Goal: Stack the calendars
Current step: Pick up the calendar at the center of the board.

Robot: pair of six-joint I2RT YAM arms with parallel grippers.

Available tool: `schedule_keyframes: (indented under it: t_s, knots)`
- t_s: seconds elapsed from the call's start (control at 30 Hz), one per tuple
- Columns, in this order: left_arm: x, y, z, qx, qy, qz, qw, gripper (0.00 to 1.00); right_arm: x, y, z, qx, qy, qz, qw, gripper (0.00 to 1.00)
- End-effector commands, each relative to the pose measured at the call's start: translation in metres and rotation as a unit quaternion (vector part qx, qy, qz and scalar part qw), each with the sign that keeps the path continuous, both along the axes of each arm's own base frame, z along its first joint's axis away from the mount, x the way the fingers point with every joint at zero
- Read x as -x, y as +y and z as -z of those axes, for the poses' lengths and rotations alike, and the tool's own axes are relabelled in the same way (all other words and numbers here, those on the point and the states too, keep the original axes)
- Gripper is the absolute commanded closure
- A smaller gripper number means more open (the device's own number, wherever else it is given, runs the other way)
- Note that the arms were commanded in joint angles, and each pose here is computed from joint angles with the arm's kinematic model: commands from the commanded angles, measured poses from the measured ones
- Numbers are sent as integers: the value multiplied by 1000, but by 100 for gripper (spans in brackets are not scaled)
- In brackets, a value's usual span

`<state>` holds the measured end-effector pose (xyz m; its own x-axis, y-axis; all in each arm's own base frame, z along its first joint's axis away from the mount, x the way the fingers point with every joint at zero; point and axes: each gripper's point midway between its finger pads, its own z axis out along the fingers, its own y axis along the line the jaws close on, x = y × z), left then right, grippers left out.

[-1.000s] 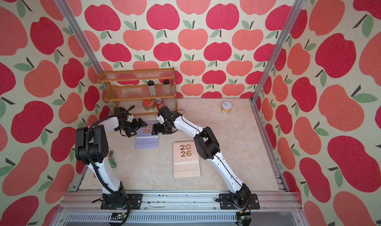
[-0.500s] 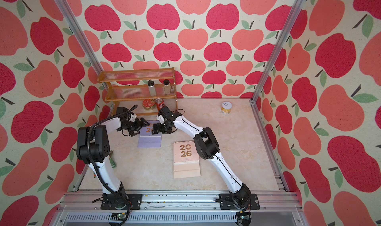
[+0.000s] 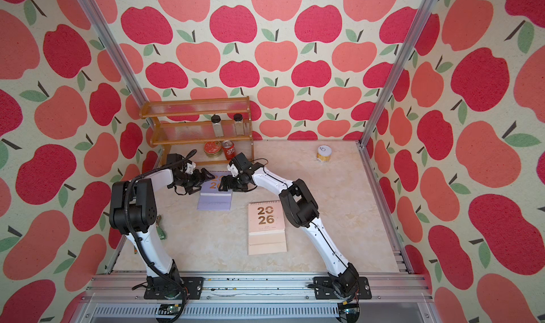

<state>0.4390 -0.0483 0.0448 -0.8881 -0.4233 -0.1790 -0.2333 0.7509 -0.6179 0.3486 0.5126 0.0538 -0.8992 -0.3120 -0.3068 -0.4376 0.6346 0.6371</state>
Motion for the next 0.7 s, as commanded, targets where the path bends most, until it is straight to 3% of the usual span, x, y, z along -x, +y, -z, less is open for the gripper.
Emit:
schedule_keyframes:
  t_s: [0.0, 0.27, 0.67]
  knots:
    - [38, -14, 42, 21, 91, 7, 996, 9, 3, 18, -56, -82, -26, -16, 996, 19]
    - [39, -10, 41, 29, 88, 0, 996, 9, 7, 19, -76, -124, -41, -17, 991, 21]
    - [38, -11, 36, 34, 81, 2, 996, 10, 9, 19, -79, -138, -35, -13, 990, 29]
